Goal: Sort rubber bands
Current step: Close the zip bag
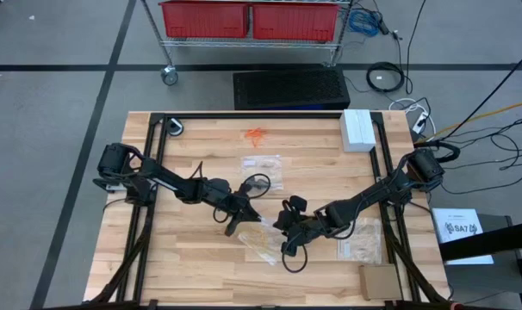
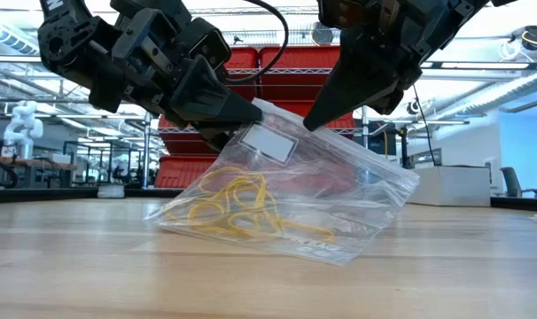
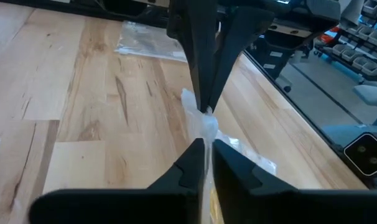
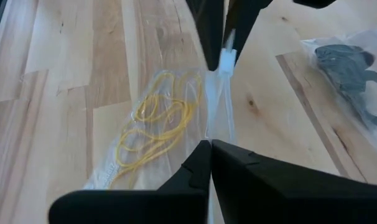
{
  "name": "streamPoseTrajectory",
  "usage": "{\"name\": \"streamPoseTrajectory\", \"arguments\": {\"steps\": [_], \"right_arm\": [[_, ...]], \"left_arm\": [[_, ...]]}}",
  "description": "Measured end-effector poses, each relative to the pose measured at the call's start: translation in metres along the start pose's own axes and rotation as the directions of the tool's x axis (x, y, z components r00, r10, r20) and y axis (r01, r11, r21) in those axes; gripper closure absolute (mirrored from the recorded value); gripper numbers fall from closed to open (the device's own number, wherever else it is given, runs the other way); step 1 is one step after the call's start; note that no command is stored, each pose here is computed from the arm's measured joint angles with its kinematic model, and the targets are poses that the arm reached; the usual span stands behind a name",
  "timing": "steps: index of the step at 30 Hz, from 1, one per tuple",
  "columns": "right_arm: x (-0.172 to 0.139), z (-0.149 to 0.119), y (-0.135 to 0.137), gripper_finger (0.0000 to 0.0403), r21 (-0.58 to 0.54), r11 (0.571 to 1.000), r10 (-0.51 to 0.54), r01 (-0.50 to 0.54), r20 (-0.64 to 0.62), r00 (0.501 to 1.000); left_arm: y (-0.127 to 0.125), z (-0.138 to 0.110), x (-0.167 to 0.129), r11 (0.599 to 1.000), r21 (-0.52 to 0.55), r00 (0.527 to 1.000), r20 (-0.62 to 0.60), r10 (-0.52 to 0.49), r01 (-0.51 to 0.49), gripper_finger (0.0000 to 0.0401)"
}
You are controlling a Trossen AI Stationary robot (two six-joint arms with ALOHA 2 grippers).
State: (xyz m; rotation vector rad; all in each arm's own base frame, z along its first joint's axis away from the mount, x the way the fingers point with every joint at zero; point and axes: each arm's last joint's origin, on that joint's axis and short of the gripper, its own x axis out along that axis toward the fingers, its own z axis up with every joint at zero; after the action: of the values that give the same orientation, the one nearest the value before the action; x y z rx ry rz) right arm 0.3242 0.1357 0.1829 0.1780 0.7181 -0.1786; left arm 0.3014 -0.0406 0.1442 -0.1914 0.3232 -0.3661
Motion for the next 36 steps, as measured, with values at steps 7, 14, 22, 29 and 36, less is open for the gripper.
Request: {"name": "streamPoseTrajectory", "arguments": {"steps": [7, 14, 22, 29, 36], "right_arm": [[-0.001, 0.005, 0.001, 0.0381, 0.061, 0.998, 0.027, -0.028, 0.011, 1.000], [-0.002, 0.034, -0.004, 0.0319, 0.146, 0.989, 0.025, -0.037, 0.081, 0.996], [0.003, 0.042, -0.016, 0.0278, 0.131, 0.991, 0.015, -0.025, 0.071, 0.997], [0.003, 0.041, -0.016, 0.0283, 0.126, 0.991, 0.034, -0.041, 0.056, 0.998], [0.006, 0.040, -0.017, 0.0284, 0.124, 0.992, 0.024, -0.030, 0.048, 0.999]], "left_arm": [[0.000, 0.000, 0.000, 1.000, 0.010, 1.000, 0.003, 0.010, -0.010, 0.0396], [-0.001, 0.000, 0.000, 1.000, 0.027, 1.000, 0.002, 0.010, -0.010, 0.0398], [-0.003, 0.000, 0.001, 0.999, 0.032, 1.000, 0.001, 0.004, -0.005, 0.0398], [-0.002, 0.000, 0.001, 0.999, 0.032, 1.000, 0.004, 0.023, -0.023, 0.0399], [-0.003, 0.003, 0.002, 0.999, 0.034, 1.000, 0.014, 0.021, -0.021, 0.0399]]}}
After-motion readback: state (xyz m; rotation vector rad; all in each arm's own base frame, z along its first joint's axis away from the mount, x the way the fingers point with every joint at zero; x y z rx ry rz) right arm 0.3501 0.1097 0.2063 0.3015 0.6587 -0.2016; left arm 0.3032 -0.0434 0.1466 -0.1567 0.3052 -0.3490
